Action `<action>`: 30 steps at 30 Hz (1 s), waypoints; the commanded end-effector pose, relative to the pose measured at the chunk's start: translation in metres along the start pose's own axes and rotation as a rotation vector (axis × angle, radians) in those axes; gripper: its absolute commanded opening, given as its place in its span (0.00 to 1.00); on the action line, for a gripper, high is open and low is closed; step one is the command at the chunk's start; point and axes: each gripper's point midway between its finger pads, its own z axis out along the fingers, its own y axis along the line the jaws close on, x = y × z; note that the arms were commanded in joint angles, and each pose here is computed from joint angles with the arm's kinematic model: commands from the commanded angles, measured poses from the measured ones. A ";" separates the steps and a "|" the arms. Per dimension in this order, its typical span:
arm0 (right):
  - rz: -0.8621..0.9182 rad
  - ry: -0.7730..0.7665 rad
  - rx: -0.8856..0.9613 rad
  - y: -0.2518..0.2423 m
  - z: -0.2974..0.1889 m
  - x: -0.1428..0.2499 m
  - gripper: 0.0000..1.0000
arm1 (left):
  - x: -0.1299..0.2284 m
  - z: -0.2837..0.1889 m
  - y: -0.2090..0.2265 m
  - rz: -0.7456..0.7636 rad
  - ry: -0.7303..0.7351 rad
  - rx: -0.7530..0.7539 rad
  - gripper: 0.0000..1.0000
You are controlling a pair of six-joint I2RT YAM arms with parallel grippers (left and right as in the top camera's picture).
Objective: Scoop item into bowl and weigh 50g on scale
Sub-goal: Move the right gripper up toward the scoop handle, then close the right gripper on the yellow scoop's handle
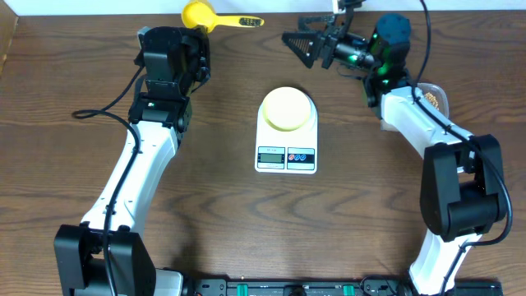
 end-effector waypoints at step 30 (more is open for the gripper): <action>-0.111 -0.048 -0.100 0.042 0.026 -0.007 0.80 | 0.056 -0.007 -0.016 0.031 0.151 0.033 0.08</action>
